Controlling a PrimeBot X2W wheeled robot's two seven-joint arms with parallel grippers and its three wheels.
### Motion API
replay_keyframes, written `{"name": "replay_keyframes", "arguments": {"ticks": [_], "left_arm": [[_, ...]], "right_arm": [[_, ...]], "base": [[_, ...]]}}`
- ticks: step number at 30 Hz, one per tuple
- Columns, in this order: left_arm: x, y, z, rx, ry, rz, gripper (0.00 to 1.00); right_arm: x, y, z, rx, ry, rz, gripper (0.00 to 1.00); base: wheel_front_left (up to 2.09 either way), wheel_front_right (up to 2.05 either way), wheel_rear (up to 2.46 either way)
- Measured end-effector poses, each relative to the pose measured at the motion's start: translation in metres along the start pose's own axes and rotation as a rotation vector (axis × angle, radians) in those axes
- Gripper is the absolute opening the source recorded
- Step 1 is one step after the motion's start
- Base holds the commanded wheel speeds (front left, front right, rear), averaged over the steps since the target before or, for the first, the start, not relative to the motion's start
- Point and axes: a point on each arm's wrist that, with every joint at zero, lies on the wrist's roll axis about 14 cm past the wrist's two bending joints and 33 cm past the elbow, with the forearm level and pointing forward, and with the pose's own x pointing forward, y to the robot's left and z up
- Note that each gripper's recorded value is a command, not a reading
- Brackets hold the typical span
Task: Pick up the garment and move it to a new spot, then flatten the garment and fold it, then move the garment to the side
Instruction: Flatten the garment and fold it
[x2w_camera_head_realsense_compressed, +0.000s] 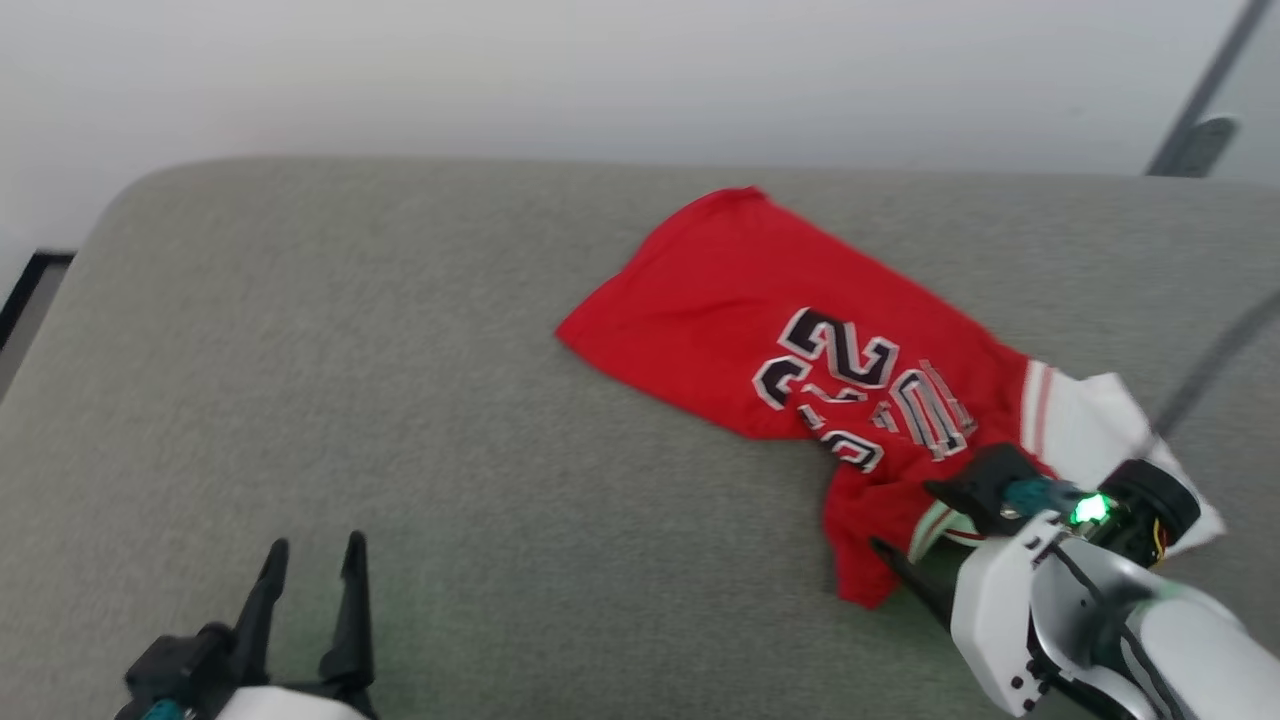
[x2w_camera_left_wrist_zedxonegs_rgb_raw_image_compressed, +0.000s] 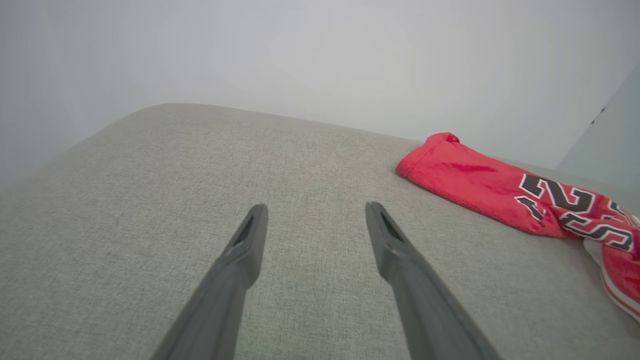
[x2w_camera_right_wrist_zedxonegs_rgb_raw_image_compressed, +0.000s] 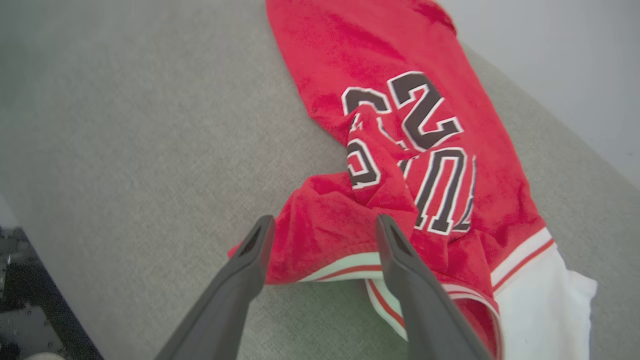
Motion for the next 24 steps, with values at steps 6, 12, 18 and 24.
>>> {"name": "replay_keyframes", "arguments": {"ticks": [6, 12, 18, 24], "left_arm": [[0.009, 0.004, -0.003, -0.043, 0.002, 0.046, 1.0], [0.01, 0.014, -0.012, -0.056, 0.028, 0.097, 1.0], [0.012, 0.02, -0.015, -0.057, 0.039, 0.122, 1.0], [0.02, 0.01, -0.015, -0.058, 0.038, 0.08, 1.0]], "right_arm": [[0.028, 0.011, -0.031, -0.153, 0.3, 0.14, 1.0], [0.052, 0.009, -0.063, -0.184, 0.447, 0.187, 1.0], [0.071, 0.009, -0.066, -0.16, 0.427, 0.194, 0.0], [0.074, -0.021, -0.019, 0.009, 0.185, 0.076, 0.0]], "base": [[0.0, 0.0, 0.0], [0.0, 0.0, 0.0], [0.0, 0.0, 0.0], [0.0, 0.0, 0.0]]}}
